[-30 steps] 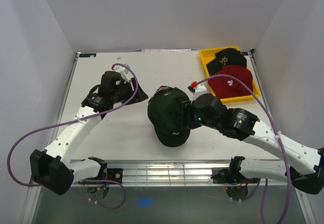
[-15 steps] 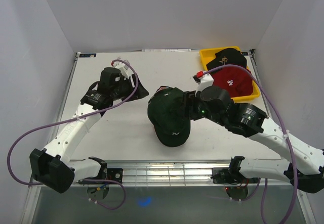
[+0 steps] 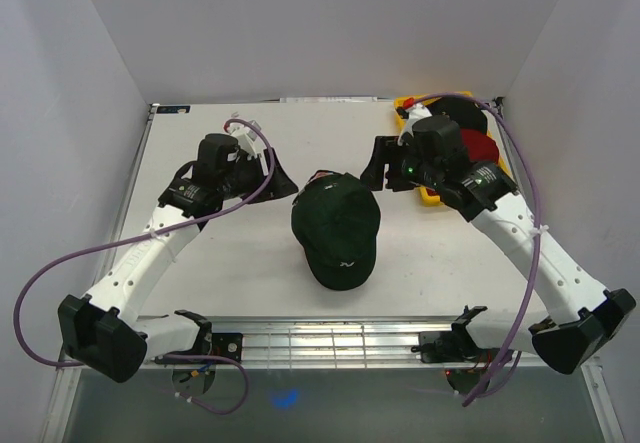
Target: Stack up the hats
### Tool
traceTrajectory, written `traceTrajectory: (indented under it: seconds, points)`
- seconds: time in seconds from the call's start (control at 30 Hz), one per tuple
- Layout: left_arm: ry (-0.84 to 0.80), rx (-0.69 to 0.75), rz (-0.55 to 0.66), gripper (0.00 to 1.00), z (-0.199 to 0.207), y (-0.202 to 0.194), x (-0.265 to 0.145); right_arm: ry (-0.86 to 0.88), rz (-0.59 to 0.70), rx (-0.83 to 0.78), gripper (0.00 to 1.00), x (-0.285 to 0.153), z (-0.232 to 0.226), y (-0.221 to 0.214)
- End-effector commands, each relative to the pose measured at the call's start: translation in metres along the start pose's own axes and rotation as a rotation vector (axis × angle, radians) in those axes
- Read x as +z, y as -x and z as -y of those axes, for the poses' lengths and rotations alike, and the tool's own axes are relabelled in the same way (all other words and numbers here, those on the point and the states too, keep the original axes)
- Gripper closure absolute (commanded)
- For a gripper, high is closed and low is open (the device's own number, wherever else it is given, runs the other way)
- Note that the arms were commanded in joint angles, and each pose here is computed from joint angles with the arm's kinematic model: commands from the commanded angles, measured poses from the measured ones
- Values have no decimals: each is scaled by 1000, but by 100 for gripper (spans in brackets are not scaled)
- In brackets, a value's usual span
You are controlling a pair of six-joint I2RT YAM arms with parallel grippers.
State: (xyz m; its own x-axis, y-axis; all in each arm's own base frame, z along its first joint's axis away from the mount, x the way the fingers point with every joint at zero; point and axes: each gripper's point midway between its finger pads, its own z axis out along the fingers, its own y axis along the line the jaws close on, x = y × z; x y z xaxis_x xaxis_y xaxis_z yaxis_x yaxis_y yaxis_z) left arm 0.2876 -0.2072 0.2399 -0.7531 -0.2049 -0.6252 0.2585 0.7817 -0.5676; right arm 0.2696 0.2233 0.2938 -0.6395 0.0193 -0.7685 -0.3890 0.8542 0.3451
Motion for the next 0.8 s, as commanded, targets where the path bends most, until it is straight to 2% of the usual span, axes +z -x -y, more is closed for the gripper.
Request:
traceTrajectory:
  seconds: [0.0, 0.23, 0.77]
  points:
    - [-48, 27, 6, 23, 11, 4, -3, 199, 2, -26, 32, 6, -29, 7]
    - [-47, 23, -29, 24, 5, -3, 9, 243, -44, 13, 33, 32, -22, -5]
    - [34, -15, -56, 23, -19, -13, 34, 212, -140, 67, 38, 76, 2, -40]
